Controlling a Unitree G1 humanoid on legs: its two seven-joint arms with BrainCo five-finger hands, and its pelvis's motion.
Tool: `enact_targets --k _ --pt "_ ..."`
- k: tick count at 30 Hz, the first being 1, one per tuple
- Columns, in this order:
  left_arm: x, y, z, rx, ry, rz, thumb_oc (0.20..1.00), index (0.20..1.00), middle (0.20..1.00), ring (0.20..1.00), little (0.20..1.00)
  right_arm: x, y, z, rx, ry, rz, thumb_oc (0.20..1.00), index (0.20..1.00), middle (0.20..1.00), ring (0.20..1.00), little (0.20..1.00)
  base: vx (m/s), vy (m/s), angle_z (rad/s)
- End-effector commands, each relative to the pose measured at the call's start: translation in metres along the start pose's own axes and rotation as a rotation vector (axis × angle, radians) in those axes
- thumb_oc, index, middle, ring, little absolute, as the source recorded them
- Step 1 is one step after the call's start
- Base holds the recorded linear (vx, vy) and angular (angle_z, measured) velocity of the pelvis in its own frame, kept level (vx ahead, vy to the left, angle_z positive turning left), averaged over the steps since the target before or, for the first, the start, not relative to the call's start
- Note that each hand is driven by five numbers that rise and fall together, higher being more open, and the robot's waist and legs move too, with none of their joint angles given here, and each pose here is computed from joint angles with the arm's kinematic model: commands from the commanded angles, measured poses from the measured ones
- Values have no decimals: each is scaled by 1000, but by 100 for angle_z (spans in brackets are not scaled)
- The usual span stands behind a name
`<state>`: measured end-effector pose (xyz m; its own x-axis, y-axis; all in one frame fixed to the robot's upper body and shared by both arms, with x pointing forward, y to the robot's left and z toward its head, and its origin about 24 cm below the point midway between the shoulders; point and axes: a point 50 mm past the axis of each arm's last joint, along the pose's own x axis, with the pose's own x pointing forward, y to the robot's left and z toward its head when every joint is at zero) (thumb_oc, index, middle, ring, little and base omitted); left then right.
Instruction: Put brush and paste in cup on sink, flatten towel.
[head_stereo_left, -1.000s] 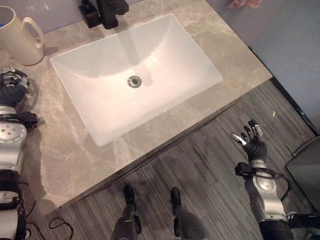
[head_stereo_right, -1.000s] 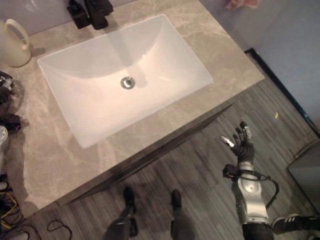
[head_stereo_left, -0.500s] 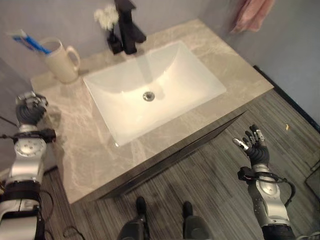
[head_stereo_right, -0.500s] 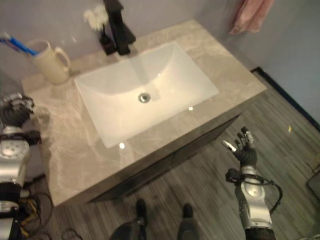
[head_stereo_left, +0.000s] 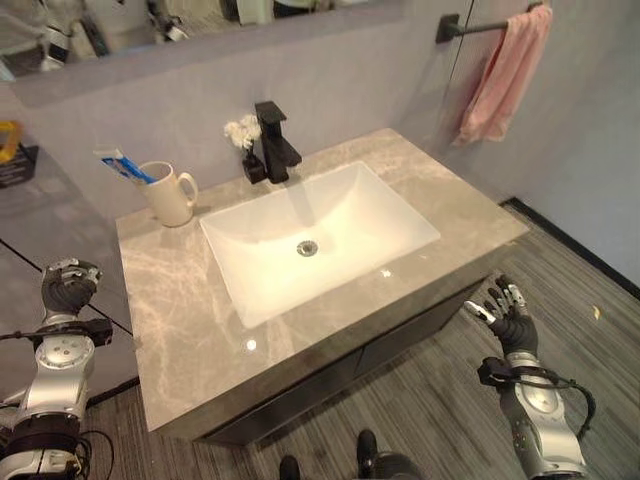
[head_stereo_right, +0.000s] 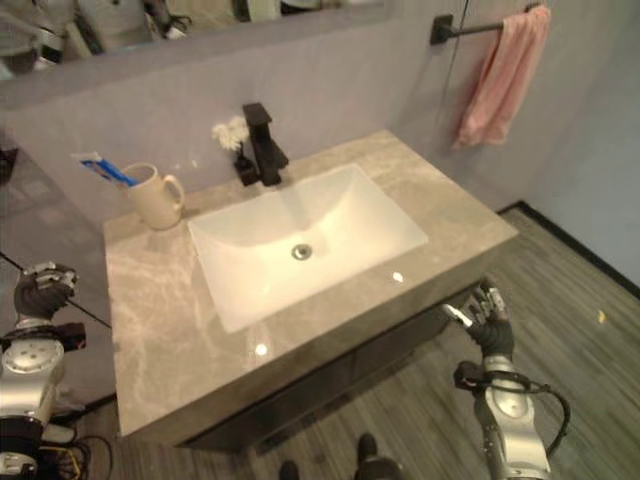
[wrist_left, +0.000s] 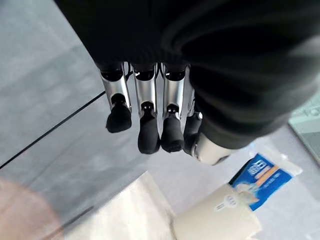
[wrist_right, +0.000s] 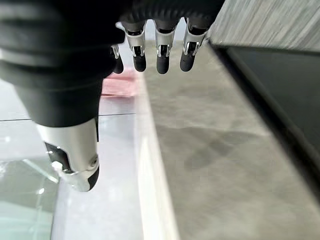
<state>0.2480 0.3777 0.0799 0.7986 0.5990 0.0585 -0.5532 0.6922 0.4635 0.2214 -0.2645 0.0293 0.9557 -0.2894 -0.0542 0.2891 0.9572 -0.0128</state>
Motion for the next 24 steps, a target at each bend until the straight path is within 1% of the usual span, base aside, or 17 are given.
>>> enact_targets --k 1,5,10,13,16,24 --pt "18 15 33 -61 -113 86 200 200 200 200 200 6 -4 21 28 -112 -5 1000 1000 1000 1000 1000 18 -69 6" --pt "16 7 27 -58 -90 52 200 200 200 200 200 2 -11 18 22 -98 -28 1000 1000 1000 1000 1000 27 -96 7" --pt "14 -5 25 -103 -79 24 200 200 200 200 200 10 -19 29 11 -139 -56 1000 1000 1000 1000 1000 -63 -27 20" --pt "18 0 31 -110 -97 49 200 200 200 200 200 16 -15 31 27 -150 -64 1000 1000 1000 1000 1000 -86 59 36" --pt "18 -5 28 -89 -84 30 200 200 200 200 200 10 -23 24 1 -125 -107 1000 1000 1000 1000 1000 67 219 1" --pt "22 3 26 -59 -69 49 200 200 200 200 200 10 -8 16 0 -94 -52 1000 1000 1000 1000 1000 -12 111 -26"
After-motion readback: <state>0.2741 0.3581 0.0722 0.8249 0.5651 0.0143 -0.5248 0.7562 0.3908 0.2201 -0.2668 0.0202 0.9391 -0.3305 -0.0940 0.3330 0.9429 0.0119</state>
